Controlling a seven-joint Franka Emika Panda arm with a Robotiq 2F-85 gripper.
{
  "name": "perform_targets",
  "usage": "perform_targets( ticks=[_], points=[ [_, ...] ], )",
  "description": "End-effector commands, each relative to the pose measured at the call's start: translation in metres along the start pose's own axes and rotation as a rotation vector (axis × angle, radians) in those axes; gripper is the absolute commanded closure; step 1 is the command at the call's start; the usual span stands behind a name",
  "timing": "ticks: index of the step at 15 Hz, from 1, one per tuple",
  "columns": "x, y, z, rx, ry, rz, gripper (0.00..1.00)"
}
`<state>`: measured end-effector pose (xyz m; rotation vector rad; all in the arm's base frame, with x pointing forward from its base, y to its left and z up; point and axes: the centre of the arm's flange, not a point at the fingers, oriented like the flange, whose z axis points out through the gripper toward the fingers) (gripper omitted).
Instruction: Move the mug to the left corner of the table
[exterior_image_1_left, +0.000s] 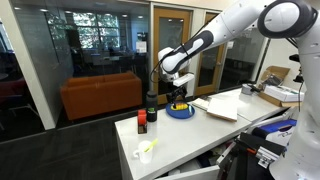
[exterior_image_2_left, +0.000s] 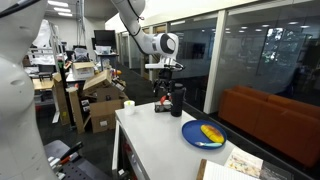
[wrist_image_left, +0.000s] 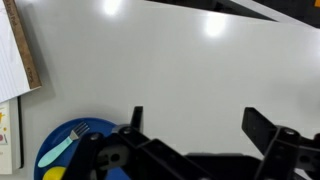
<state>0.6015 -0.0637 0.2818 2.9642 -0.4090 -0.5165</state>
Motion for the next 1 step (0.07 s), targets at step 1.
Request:
perform_targets(
  ticks=[1],
  points=[
    [-0.0019, -0.0005, -0.0008, 0.001, 0.001, -0.002, 0.0]
  ],
)
